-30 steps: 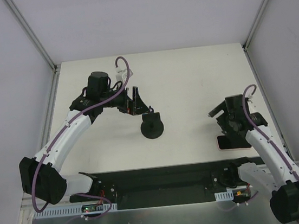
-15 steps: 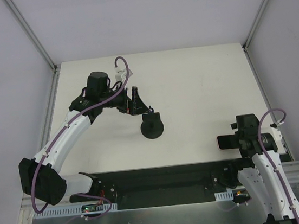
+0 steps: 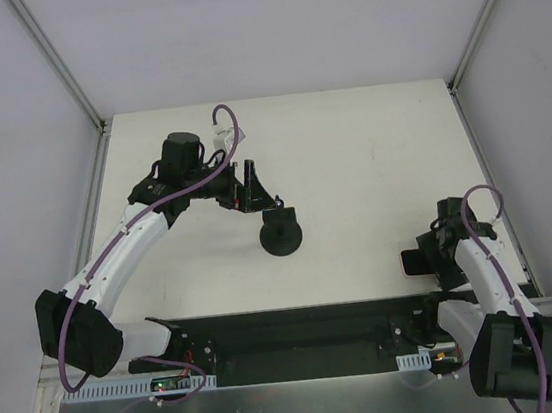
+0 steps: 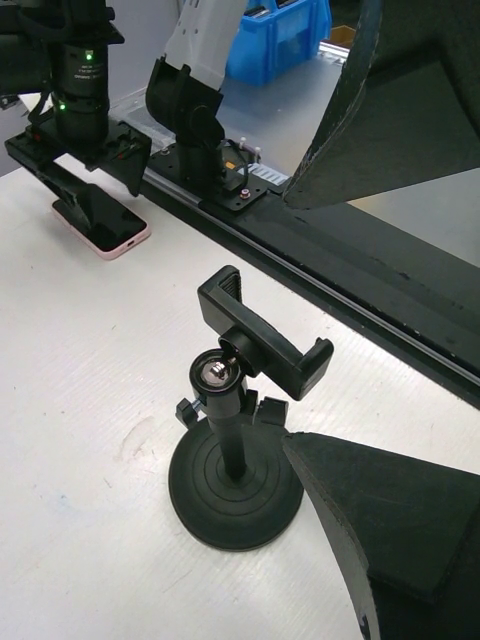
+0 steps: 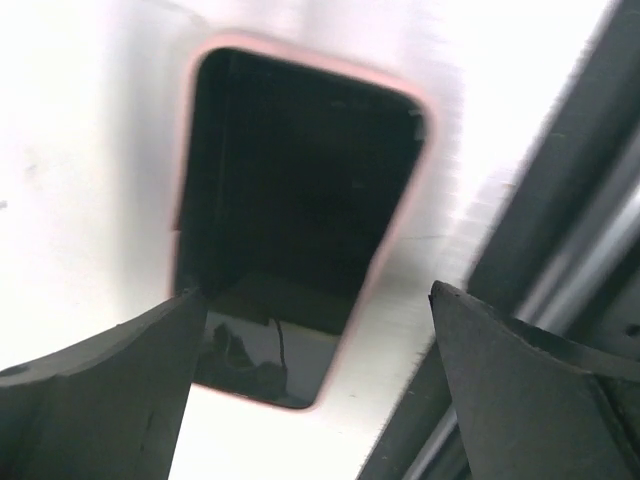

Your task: Place the phone on the phone stand

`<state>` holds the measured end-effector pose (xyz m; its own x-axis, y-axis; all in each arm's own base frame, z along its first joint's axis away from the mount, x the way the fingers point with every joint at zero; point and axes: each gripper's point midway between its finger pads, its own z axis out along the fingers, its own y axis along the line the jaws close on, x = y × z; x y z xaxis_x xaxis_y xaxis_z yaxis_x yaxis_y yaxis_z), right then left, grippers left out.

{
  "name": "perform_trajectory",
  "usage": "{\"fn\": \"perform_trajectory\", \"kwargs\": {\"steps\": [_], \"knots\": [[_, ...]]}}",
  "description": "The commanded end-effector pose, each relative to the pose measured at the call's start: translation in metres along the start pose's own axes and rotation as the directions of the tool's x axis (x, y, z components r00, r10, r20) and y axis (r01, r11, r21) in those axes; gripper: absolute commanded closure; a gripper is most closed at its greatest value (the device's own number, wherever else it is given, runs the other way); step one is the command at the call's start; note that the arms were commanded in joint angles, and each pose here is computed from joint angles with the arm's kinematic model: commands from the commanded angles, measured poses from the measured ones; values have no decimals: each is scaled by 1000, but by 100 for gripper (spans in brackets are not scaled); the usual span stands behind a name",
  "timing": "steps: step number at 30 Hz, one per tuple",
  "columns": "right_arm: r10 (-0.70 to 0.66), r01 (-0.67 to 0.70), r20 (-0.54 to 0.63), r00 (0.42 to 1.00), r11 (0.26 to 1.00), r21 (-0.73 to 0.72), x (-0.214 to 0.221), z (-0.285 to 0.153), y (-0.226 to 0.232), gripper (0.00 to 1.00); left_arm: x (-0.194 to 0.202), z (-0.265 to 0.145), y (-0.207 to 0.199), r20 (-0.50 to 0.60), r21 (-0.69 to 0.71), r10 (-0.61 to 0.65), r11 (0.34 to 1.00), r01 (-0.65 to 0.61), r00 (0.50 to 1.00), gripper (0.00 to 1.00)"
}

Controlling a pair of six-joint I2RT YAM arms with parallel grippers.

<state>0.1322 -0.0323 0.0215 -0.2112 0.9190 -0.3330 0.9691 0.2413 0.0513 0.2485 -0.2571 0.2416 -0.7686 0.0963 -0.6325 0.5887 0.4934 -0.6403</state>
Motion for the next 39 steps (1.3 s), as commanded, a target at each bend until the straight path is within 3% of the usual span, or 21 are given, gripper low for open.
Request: {"fn": "perform_trajectory", "kwargs": {"steps": [1, 6, 8, 10, 12, 14, 16, 18, 21, 22, 28, 30, 31, 34, 36, 39], "knots": [[-157, 141, -58, 986, 965, -220, 10, 7, 49, 4, -13, -5, -15, 29, 23, 33, 999, -34, 999, 8], [-326, 290, -127, 937, 926, -240, 16, 5, 70, 4, -12, -3, -6, 29, -11, 37, 999, -37, 999, 8], [-407, 343, -195, 892, 893, -292, 23, -7, 86, 4, -12, -2, -5, 24, -9, 29, 1000, -29, 999, 8], [-491, 422, -307, 815, 867, -265, 44, -4, 83, 4, -10, 0, -9, 8, 18, 14, 1000, -14, 1000, 9], [-555, 504, -345, 757, 832, -234, 54, 1, 85, 4, -10, 0, -11, 5, 28, 11, 1000, -11, 1000, 9], [-610, 564, -350, 711, 792, -233, 70, 3, 84, 4, -11, -1, -10, 11, 17, 18, 1000, -18, 1000, 9], [-644, 624, -303, 702, 762, -175, 71, 2, 80, 1, -12, -3, -10, 19, 11, 24, 1000, -24, 1000, 9], [-646, 627, -254, 720, 762, -161, 67, 0, 80, 5, -12, -2, -10, 19, 12, 26, 1000, -26, 999, 9], [-640, 607, -208, 740, 768, -204, 67, -2, 86, 57, -12, -3, -9, 23, 3, 33, 999, -33, 999, 9], [-631, 598, -206, 747, 775, -204, 66, -3, 87, 69, -12, -3, -8, 25, -3, 37, 999, -37, 999, 9], [-701, 628, -171, 692, 702, -335, 70, -20, 113, 57, -10, 0, -7, 4, 7, 19, 1000, -19, 1000, 8], [-717, 619, -129, 685, 666, -415, 72, -32, 119, 41, -10, -1, -10, 5, 18, 22, 1000, -22, 1000, 9], [-717, 616, -88, 691, 648, -448, 70, -36, 125, 26, -11, -2, -10, 8, 17, 25, 1000, -25, 1000, 9], [-677, 598, 10, 736, 643, -478, 53, -47, 123, 4, -13, -5, -11, 22, 5, 37, 999, -37, 999, 8], [-644, 596, 67, 762, 656, -463, 38, -50, 117, 3, -13, -5, -11, 20, 8, 36, 999, -36, 999, 9], [-571, 573, 127, 811, 733, -366, 6, -37, 111, 4, -12, -5, -13, 18, 15, 34, 999, -35, 999, 8]]}}
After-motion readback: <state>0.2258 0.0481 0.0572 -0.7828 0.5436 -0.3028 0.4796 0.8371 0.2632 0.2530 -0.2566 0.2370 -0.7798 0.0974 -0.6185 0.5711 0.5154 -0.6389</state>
